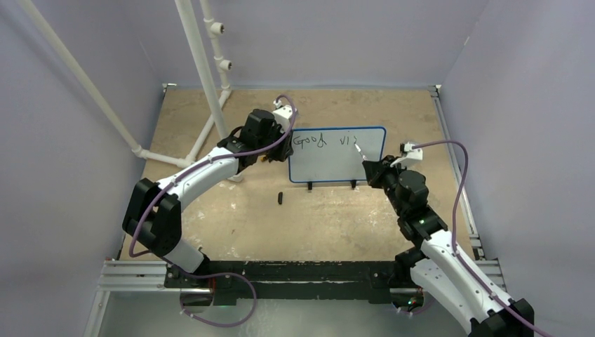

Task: Write a sentence on the whiteboard

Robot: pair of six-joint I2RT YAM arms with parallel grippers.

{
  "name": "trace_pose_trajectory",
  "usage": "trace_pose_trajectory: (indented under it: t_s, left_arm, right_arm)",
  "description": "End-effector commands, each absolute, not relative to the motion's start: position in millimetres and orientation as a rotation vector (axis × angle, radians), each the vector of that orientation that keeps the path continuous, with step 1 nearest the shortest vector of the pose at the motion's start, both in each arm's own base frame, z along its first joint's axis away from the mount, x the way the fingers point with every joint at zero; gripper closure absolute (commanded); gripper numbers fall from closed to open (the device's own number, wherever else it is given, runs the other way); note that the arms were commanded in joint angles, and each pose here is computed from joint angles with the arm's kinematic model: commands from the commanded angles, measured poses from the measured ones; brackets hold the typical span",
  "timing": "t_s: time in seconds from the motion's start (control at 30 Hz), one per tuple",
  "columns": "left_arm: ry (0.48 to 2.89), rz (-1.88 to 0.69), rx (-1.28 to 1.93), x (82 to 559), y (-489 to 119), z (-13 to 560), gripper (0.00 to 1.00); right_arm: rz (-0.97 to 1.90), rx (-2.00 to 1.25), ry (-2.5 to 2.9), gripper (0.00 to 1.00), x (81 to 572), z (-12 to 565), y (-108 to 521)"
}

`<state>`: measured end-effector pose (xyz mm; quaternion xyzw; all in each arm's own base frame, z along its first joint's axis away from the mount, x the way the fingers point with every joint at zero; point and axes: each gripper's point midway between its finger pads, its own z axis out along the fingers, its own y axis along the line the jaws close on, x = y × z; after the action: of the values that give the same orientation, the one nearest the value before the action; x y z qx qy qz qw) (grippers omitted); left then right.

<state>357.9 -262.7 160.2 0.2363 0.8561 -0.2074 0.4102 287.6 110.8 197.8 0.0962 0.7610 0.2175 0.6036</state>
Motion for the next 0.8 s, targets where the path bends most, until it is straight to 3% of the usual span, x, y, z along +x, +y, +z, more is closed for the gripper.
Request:
trace_pose_trajectory:
  t_s: [0.0,0.77]
  left_arm:
    - [2.149,-0.567,0.597,358,-270,156,0.77]
    - [2.157,-0.553,0.598,360,-268,153,0.84]
  right_arm:
    - [0.534,0.202,1.697,1.00,284,217,112]
    - [0.463,0.248,1.661,1.00,299,222,102]
